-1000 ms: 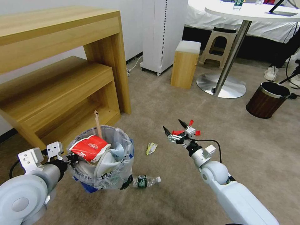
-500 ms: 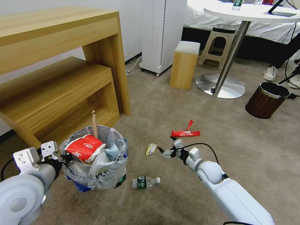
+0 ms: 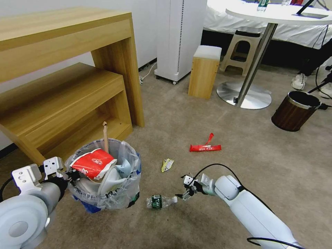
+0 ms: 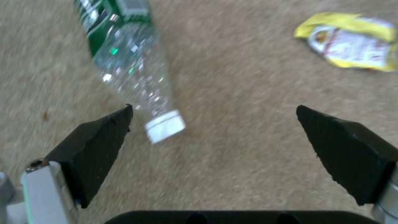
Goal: Pick up the trash bin and place the garbage on the floor into it.
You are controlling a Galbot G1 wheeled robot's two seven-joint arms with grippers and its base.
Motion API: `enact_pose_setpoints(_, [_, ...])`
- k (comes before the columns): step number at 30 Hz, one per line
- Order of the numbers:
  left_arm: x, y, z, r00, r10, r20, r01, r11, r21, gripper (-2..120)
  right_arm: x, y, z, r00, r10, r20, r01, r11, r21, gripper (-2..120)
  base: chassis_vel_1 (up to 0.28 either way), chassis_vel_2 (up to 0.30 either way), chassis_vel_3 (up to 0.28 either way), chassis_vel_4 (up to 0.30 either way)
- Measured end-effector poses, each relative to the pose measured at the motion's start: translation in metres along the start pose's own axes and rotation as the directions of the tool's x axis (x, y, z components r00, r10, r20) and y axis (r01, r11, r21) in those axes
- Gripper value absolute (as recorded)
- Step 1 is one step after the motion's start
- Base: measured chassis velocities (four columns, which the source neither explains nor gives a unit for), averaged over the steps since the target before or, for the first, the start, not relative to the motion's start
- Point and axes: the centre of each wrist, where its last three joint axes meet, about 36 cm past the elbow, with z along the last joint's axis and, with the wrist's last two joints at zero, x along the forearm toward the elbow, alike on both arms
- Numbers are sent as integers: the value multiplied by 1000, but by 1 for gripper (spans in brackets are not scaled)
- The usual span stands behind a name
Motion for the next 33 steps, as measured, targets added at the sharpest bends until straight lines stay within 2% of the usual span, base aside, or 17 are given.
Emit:
enact_pose_setpoints(6, [1,-1,0,1000,6,5,-6,1000,5,1,-16,-8,-4,998,-45,-31,47,998,50,100,0,0,0,0])
enact_pose_setpoints(13, [4,-2,1,1000,12,10,-12,1000,9,1,-51,-12,-23,995,-88,-38,91,992,90,100,0,0,0,0])
enact_pose_setpoints(20, [5,-3,4,1000,19,7,-19,1000,18,1,-66,-9,-30,993,-108,-50,112,988,109,100,0,0,0,0])
enact_pose_setpoints(33, [-1,-4,5,1000,30,2,-30,999,21,1,-76,-8,-25,992,-110,-69,119,983,137,100,0,0,0,0])
